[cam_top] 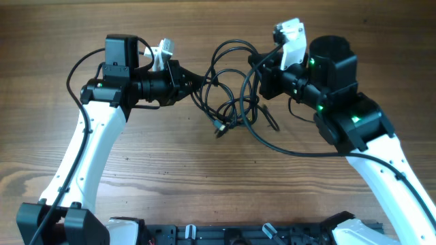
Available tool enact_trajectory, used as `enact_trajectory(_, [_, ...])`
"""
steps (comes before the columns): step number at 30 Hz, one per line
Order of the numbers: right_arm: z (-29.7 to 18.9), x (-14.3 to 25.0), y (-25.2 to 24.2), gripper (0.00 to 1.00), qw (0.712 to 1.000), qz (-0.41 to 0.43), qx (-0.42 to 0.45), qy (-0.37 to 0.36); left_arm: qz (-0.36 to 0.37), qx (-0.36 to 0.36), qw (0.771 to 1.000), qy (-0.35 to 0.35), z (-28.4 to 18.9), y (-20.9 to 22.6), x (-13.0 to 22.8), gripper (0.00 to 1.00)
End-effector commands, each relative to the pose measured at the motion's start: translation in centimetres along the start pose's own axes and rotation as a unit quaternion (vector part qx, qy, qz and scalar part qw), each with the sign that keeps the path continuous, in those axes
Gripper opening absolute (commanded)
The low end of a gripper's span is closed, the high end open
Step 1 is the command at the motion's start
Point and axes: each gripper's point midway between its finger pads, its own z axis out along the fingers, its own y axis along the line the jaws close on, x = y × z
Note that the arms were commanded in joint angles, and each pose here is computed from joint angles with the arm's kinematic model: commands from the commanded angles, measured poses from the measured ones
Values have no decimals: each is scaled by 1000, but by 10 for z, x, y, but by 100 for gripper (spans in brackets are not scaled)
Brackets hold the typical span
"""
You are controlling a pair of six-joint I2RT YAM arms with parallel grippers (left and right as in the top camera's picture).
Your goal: Untangle cables
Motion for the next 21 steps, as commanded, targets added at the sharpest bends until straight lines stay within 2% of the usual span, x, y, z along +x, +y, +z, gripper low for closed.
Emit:
enact_trajectory(1, [-34,-36,-9,4,995,66,24,-67,-13,-37,999,-18,-1,17,-3,4])
enact_trajectory(5, [-59,-52,-53,4,978,163,71,-108,1,-103,994,-38,-5,42,-6,4])
enact_trajectory(6, [-65,-52,-73,4,973,180,95,-112,-8,-152,986,-61,-10,60,-11,4])
enact_trajectory(9, [-80,-43,-112,4,959,193,174,-114,-14,-214,972,-92,-20,82,-19,4])
enact_trajectory(11, [-78,-26,-119,4,960,185,193,-79,10,-208,973,-100,-19,77,-26,4])
enact_trajectory(14, [-63,12,-115,4,963,205,175,5,127,-95,983,-94,-7,27,-39,4])
enact_trajectory(17, [-46,44,-101,8,968,203,119,88,241,45,966,-86,-6,-37,-40,4])
enact_trajectory(19, [-35,57,-85,31,978,157,51,130,280,101,951,-86,-11,-65,-39,4])
enact_trajectory(21, [-30,55,-73,47,985,114,2,133,286,114,948,-85,-13,-72,-38,4])
